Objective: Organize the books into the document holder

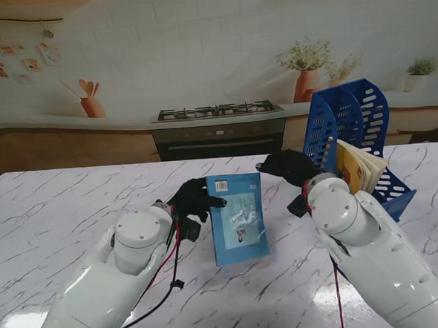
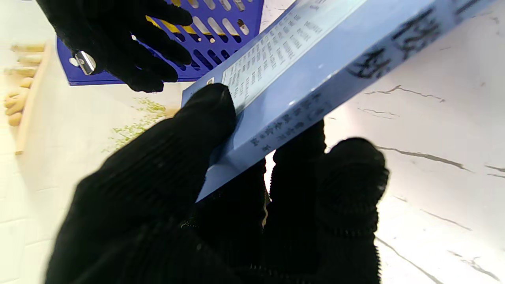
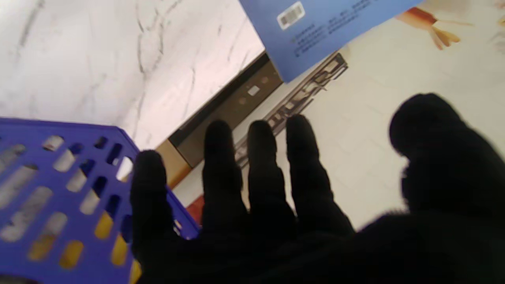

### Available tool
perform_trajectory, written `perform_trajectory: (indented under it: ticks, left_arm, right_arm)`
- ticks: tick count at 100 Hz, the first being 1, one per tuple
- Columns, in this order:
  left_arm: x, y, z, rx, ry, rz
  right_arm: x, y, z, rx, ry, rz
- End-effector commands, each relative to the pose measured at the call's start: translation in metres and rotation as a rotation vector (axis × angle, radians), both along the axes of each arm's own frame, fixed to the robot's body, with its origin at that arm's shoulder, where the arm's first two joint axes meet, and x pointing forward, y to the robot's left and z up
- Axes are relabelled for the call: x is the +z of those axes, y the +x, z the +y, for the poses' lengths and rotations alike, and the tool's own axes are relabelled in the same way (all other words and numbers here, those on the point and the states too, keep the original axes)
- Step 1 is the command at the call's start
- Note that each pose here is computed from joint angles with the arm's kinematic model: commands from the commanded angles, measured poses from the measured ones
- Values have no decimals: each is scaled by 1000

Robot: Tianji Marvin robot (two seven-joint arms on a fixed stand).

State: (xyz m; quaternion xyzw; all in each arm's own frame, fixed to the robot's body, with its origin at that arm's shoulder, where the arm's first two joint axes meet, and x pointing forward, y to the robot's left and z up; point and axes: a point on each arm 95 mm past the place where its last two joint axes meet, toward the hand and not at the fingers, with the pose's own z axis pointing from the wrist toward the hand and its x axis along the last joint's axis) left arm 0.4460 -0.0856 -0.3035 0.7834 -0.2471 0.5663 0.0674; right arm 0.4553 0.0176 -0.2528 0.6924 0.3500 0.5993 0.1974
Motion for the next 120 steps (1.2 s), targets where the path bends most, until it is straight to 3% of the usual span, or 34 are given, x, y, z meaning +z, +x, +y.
perform_trajectory:
  ticks: [1, 36, 81, 100, 120]
  left_arm:
    - [15, 0, -2, -27, -28, -51]
    - [42, -7, -7, -82, -66, -125]
    - [64, -6, -20, -145, -46, -215]
    - [70, -6, -20, -175, -65, -231]
    - [73, -4, -18, -161, -54, -240]
  right_arm:
    - [14, 3, -2, 31, -19, -32]
    - [42, 25, -14, 270, -108, -66]
    - [34, 47, -2, 506, -78, -60]
    - [35, 55, -2, 577, 9, -75]
    - [38, 56, -5, 652, 14, -25]
